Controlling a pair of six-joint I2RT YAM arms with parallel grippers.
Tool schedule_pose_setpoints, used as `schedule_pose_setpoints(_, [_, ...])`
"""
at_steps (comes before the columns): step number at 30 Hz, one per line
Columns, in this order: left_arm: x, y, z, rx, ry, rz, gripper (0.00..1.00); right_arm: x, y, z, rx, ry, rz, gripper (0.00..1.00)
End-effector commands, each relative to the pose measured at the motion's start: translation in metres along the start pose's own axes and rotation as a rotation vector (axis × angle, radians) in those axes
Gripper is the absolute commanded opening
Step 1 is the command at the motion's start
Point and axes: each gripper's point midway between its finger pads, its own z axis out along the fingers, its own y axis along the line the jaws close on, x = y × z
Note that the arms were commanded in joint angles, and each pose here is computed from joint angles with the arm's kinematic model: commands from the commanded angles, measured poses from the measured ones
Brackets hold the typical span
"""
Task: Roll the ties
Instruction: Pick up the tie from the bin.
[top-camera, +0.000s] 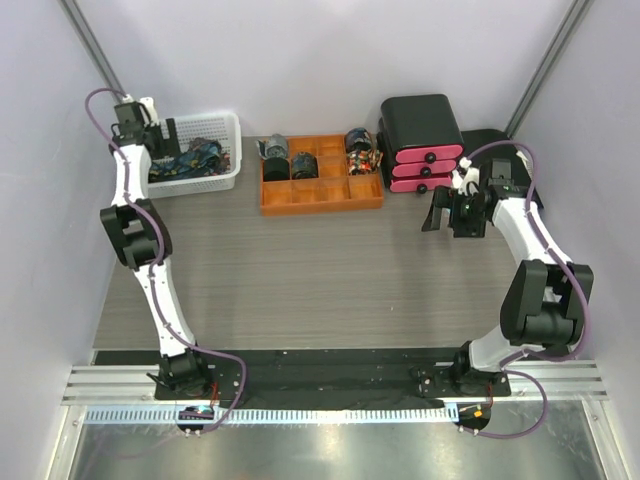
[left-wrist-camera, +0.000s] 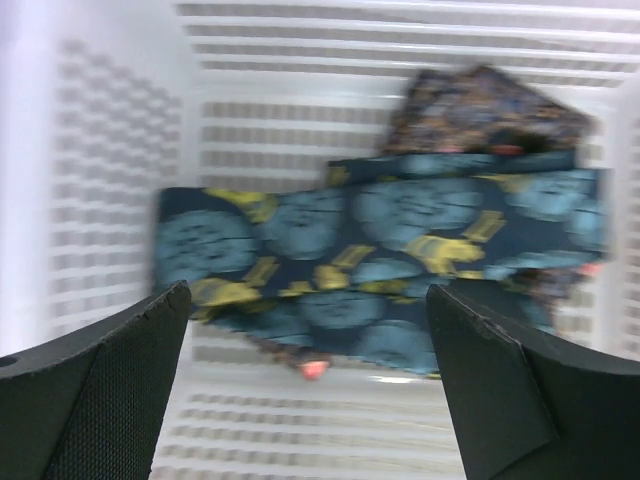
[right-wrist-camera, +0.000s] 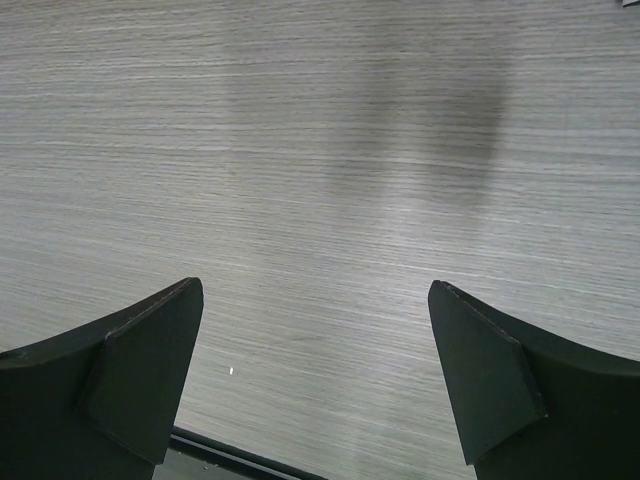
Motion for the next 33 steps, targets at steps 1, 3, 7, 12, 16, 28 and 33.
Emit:
schedule_pose_setpoints(1, [-0.028,0.03,-0.003,-0.083,-0.097,0.062,1.0,-0.011,0.001,0.0,-0.012,-0.003,-0.017,1.0])
schedule_pose_setpoints(3, [-0.016,0.026,0.009,-0.043,-0.075,0.066,1.0,-0.01,0.0,0.004,-0.013,0.009,-0.011,1.0])
schedule_pose_setpoints(7, [-0.004,0.009,0.03,0.052,-0.08,0.039,0.99,-0.002,-0.003,0.01,-0.015,0.037,0.0,1.0])
schedule_pose_setpoints(12, [0.007,-0.03,0.046,0.231,-0.076,-0.001,1.0,0.003,-0.007,0.016,0.001,0.06,0.007,1.0])
schedule_pose_setpoints(16, [0.023,-0.049,0.059,0.267,-0.047,0.006,1.0,0.001,-0.01,0.018,0.006,0.065,-0.01,1.0])
schedule_pose_setpoints(28, [0.009,-0.049,0.071,0.279,-0.121,-0.025,0.3,0.001,-0.015,0.022,0.028,0.089,-0.005,1.0])
schedule_pose_setpoints(33, [-0.031,-0.054,0.045,0.313,-0.209,-0.049,0.0,-0.001,-0.016,0.02,0.037,0.084,-0.007,1.0])
